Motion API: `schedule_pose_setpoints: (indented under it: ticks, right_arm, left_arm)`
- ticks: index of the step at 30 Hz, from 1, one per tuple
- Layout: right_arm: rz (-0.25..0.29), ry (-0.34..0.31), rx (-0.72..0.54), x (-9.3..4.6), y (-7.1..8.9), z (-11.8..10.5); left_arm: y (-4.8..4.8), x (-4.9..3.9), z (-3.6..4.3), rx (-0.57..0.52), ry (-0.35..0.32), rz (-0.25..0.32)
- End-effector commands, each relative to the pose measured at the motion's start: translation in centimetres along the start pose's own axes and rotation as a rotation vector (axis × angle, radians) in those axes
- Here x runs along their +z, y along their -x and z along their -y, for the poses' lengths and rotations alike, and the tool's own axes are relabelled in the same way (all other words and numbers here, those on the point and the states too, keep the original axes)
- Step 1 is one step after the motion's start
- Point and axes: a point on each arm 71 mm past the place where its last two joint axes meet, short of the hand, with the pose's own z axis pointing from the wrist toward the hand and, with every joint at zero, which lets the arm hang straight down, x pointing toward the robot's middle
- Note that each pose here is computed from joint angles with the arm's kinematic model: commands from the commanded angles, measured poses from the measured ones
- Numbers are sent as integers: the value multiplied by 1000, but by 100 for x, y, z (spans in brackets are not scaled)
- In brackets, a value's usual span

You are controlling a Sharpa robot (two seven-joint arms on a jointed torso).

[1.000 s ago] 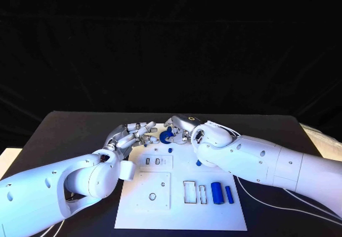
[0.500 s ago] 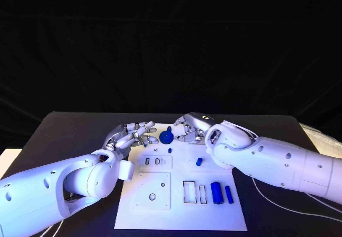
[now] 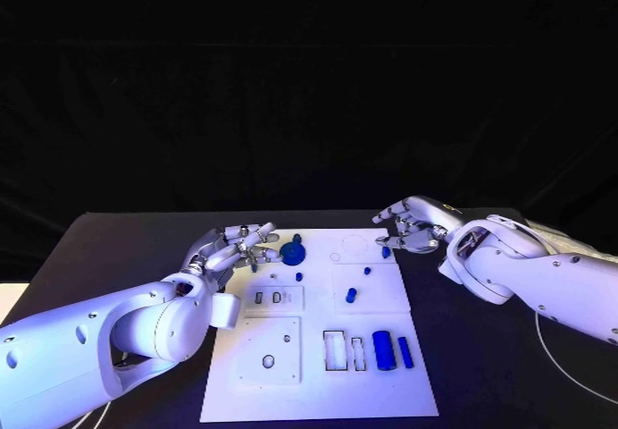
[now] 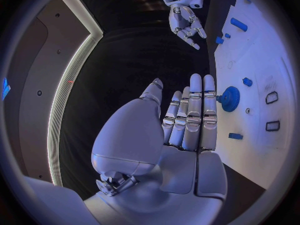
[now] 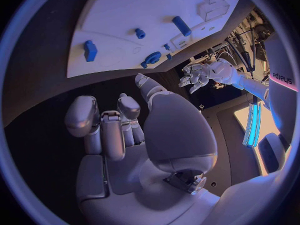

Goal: Assemble the parts on the task board

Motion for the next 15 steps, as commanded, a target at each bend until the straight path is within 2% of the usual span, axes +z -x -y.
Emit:
schedule_pose_setpoints:
  ticks: [1, 9, 15]
  right_arm:
    - [-31, 32, 71, -52, -7, 102]
    - [-49, -32, 89, -114, -72, 379]
    - [-58, -57, 100, -113, -123, 461]
  left_arm:
    - [-23, 5, -4, -11, -8, -22]
    - [-21, 9, -26, -12, -5, -22]
    - [-17, 13, -34, -12, -3, -20]
